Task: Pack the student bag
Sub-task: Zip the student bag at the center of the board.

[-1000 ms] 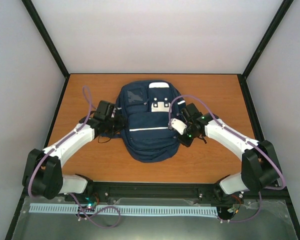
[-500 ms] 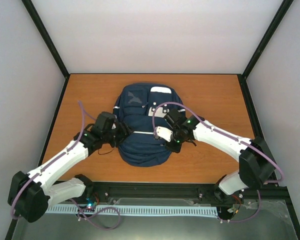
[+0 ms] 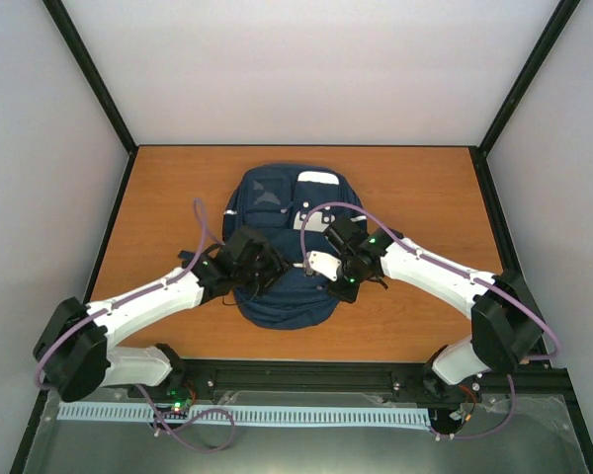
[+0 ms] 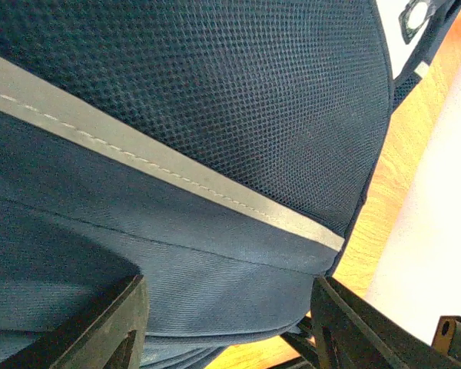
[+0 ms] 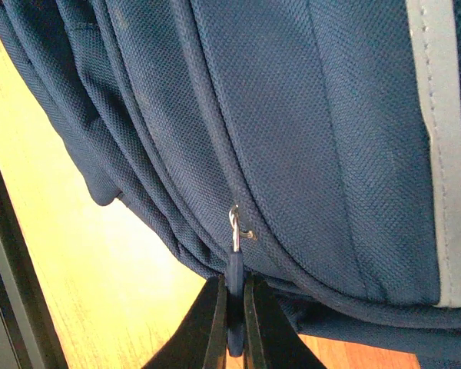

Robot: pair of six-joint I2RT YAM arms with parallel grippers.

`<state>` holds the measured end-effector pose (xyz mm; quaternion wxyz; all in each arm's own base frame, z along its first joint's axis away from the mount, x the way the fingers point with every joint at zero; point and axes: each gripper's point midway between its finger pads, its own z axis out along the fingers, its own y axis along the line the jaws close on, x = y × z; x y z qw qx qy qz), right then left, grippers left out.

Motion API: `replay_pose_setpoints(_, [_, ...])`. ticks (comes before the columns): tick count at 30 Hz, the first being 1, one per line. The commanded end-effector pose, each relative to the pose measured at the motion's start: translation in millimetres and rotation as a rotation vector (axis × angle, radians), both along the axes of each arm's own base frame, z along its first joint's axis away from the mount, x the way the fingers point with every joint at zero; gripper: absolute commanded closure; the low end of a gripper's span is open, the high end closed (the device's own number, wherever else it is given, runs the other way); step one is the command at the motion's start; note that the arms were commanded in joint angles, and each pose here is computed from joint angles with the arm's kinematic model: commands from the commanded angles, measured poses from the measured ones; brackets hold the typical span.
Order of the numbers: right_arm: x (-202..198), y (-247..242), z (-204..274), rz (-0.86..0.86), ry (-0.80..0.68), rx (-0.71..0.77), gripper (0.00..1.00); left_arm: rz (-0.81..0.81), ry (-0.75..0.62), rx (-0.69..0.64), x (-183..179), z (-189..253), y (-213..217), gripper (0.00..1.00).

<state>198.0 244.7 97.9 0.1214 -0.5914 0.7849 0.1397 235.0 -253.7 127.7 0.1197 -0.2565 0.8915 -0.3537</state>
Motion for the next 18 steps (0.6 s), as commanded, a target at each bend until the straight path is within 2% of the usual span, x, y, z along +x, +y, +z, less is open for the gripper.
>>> replay_pose_setpoints(1, [-10,6,7,0.025,0.013,0.039,0.97,0.003,0.01,-0.058,1,13,-27,0.4])
replay_pose_setpoints(8, [-11,7,6,0.027,0.017,0.044,0.97,-0.007,0.014,-0.085,-22,29,-47,0.41])
replay_pose_setpoints(12, [-12,6,8,0.026,0.013,0.048,0.97,0.061,0.023,-0.1,-37,29,-35,0.39])
replay_pose_setpoints(18, [-13,5,6,0.026,0.018,0.049,0.97,0.17,-0.002,-0.044,-29,13,-14,0.37])
